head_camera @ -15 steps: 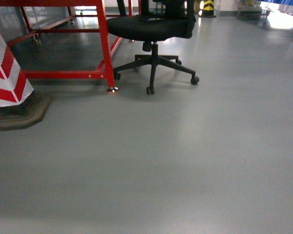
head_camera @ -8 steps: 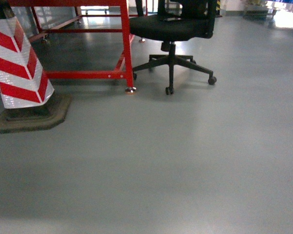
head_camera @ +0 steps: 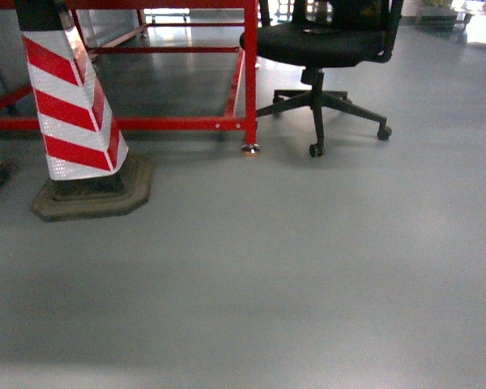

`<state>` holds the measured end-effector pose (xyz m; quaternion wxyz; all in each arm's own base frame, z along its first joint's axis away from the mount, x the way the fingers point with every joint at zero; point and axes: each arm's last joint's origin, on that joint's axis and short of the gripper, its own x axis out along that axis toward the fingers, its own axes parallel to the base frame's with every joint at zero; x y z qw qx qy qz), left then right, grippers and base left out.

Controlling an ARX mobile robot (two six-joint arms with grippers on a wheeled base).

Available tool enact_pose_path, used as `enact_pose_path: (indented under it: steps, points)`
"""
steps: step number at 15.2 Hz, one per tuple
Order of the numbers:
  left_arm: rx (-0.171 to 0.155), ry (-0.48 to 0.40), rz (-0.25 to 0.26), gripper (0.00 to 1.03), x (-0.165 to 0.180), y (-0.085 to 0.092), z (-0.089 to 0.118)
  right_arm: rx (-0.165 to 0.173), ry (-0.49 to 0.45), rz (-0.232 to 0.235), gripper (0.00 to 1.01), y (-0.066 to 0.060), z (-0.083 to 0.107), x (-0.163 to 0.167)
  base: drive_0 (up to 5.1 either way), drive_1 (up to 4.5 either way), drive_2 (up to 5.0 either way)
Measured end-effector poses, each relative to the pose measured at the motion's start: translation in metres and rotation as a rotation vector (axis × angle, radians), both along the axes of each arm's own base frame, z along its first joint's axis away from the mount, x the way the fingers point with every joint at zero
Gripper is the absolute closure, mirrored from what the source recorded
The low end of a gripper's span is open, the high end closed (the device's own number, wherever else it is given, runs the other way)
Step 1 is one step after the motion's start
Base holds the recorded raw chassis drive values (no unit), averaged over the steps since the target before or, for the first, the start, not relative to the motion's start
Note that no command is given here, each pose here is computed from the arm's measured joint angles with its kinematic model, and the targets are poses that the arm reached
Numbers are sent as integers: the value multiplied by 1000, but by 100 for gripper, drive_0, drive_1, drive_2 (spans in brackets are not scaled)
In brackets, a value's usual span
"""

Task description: Pick capacitor and pack into box

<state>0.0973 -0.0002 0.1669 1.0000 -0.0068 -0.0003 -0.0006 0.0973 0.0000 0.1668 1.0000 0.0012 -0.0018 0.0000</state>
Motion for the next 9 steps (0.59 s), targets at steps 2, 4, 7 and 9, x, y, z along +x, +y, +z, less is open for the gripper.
enact_pose_path:
  steps: [2, 4, 7, 9]
  points:
    - [0, -1, -1, 59, 0, 0, 0, 0, 3, 0, 3, 0, 0, 0, -505, 241, 241]
    - [0, 0, 1, 59, 0, 0, 0, 0, 2, 0, 3, 0, 0, 0, -505, 241, 241]
    - [0, -2, 0, 59, 0, 0, 0, 0, 0, 0, 3, 0, 0, 0, -505, 241, 241]
    - [0, 1, -1, 59, 0, 0, 0, 0, 4, 0, 3, 0, 0, 0, -507, 238, 238]
